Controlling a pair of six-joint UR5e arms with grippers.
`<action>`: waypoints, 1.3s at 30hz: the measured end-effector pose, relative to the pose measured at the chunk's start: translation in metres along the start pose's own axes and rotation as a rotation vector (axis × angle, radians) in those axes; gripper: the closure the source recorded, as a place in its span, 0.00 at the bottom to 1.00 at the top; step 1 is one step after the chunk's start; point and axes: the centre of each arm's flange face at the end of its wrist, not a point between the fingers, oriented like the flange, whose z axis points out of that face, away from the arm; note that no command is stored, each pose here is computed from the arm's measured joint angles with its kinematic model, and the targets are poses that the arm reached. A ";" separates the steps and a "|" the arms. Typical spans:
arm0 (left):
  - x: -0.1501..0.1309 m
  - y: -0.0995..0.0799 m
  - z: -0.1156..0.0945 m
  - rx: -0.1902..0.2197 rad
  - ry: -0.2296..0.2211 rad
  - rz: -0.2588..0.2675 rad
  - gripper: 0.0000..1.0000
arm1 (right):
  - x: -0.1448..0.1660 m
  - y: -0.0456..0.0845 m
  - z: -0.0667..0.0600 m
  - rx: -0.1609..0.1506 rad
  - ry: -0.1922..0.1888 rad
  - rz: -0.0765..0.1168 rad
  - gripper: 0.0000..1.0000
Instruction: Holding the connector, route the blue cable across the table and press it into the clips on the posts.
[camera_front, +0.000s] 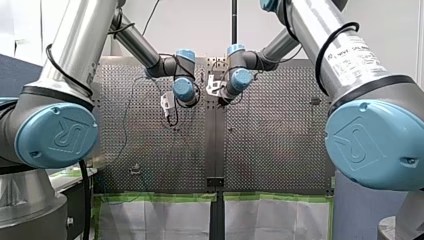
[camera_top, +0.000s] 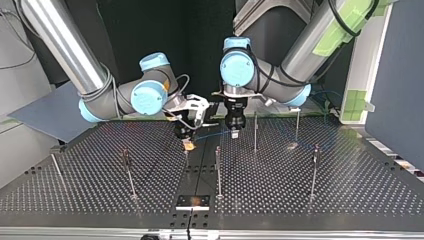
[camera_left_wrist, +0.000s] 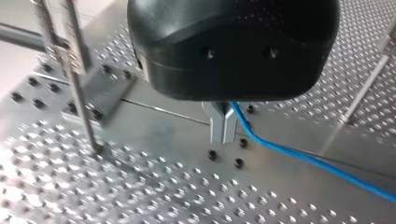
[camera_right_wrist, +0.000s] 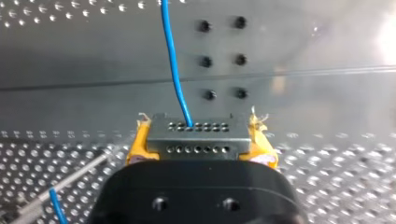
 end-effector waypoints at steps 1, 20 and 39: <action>-0.004 -0.001 -0.002 0.003 -0.004 -0.001 0.99 | 0.005 0.000 -0.003 0.000 0.005 0.000 1.00; -0.068 -0.015 -0.027 0.039 -0.096 -0.037 0.99 | 0.102 -0.010 -0.067 0.028 0.129 -0.003 1.00; -0.103 0.013 0.012 0.072 -0.138 -0.047 0.99 | 0.102 0.000 -0.063 0.060 0.121 0.003 1.00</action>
